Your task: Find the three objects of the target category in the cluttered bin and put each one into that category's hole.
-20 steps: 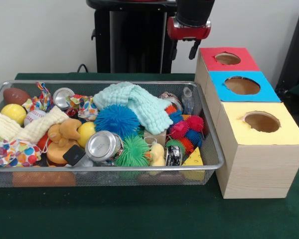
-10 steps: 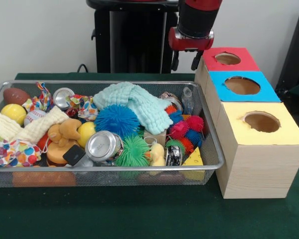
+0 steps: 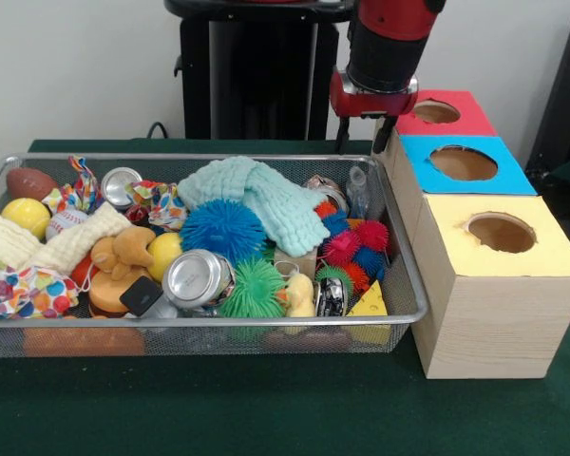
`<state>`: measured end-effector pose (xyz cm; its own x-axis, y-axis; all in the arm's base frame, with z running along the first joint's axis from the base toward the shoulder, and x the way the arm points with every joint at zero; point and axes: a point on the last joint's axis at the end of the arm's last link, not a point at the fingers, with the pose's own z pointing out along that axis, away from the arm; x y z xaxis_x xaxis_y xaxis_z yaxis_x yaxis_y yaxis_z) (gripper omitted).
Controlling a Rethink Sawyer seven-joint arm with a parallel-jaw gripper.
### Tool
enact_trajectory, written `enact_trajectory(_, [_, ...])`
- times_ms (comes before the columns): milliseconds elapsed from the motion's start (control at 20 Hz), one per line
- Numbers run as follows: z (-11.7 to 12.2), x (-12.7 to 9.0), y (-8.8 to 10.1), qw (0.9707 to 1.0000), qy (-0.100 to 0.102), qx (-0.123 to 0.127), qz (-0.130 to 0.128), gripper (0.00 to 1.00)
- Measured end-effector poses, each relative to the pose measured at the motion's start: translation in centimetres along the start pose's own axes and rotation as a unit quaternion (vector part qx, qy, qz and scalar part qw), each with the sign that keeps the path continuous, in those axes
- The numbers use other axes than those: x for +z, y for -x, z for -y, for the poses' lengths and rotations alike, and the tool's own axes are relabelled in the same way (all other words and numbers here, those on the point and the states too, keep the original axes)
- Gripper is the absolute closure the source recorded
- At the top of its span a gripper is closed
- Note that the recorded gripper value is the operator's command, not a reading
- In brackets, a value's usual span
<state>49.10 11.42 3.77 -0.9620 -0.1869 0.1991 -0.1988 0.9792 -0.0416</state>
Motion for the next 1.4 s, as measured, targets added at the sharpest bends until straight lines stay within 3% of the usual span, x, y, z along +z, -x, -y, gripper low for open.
enact_trajectory(450, [0.2,1.8,-0.1,0.9998,0.005,0.008,-0.017,0.0])
enact_trajectory(1400, [0.5,2.0,0.1,0.9997,0.01,0.018,-0.017,0.0])
